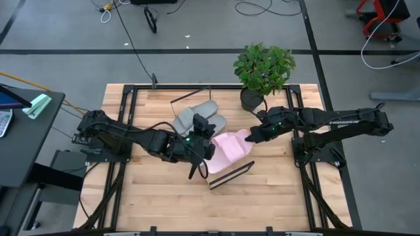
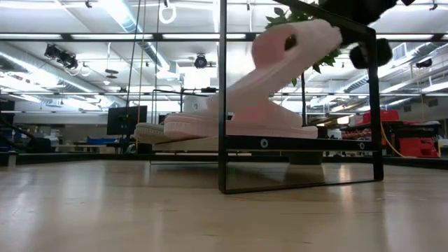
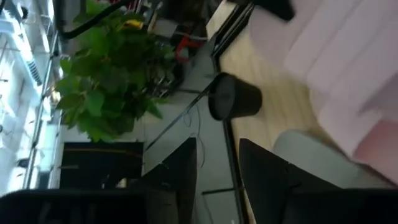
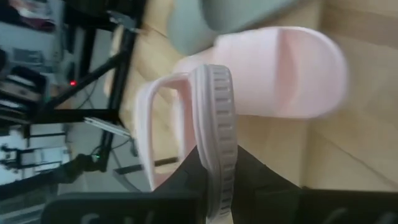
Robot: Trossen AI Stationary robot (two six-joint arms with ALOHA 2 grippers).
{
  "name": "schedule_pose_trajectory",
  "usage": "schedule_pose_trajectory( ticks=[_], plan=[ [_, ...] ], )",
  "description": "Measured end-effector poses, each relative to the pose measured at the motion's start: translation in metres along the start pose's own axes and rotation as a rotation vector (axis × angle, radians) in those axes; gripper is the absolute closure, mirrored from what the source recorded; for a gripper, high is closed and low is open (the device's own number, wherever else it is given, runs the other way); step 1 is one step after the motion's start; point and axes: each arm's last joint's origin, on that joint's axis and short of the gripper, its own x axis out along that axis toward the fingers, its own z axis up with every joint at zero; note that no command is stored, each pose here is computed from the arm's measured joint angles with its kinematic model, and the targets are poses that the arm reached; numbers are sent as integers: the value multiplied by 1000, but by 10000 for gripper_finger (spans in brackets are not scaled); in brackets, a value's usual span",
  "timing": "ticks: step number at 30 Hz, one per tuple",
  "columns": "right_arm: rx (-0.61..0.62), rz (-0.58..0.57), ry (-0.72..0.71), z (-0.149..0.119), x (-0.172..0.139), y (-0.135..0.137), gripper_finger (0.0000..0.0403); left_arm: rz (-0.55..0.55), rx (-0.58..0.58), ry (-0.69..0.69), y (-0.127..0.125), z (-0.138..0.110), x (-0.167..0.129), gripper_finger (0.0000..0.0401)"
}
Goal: Pick and place slides into the shelf
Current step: Put the pink slides on the shelf
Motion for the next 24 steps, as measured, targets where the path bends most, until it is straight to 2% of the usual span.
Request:
schedule_pose_trajectory(
  ticks=[2,8,16,24],
  plan=[
    [1,-29,10,-1,-3,-4,368,8,-11,4,3,-2,-1,273],
    [8,-70,50,-3,-3,-8,368,35,-139,10,23,-13,-5,282],
    [109,-66,59,-5,-1,-7,368,77,-306,38,46,-28,0,296],
    [132,-102,50,-10,4,-7,368,94,-338,55,51,-32,7,306]
  ],
)
